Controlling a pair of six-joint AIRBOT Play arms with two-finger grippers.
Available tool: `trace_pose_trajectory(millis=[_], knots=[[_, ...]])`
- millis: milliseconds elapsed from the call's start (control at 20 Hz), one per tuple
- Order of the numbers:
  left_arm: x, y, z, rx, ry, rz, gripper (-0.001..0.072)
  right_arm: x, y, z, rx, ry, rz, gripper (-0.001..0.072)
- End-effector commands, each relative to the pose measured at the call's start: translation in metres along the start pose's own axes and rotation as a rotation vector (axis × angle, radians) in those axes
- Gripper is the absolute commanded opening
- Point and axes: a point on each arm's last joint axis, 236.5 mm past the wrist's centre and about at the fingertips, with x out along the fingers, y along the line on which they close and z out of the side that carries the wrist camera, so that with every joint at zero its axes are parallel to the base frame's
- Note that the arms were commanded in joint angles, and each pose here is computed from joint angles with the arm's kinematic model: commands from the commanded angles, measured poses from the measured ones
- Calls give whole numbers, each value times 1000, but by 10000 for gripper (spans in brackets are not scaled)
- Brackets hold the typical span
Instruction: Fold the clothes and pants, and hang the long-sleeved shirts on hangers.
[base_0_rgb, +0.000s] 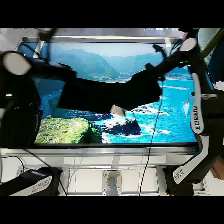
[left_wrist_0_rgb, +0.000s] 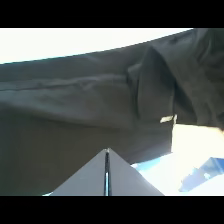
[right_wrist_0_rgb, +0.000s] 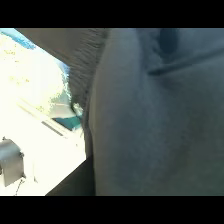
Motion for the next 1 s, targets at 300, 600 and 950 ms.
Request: trace_pose_trajectory(millis=[300, 600, 950], knots=[[248, -120, -76, -104, 164, -132, 6, -26, -17, -9, 99, -18, -45, 27], [293, -126, -89, -180, 134, -149, 6, -15, -3, -12, 67, 5, -43, 26], [249, -113, -72, -133, 164, -152, 7, 28, 41, 4, -16, -46, -92, 26]])
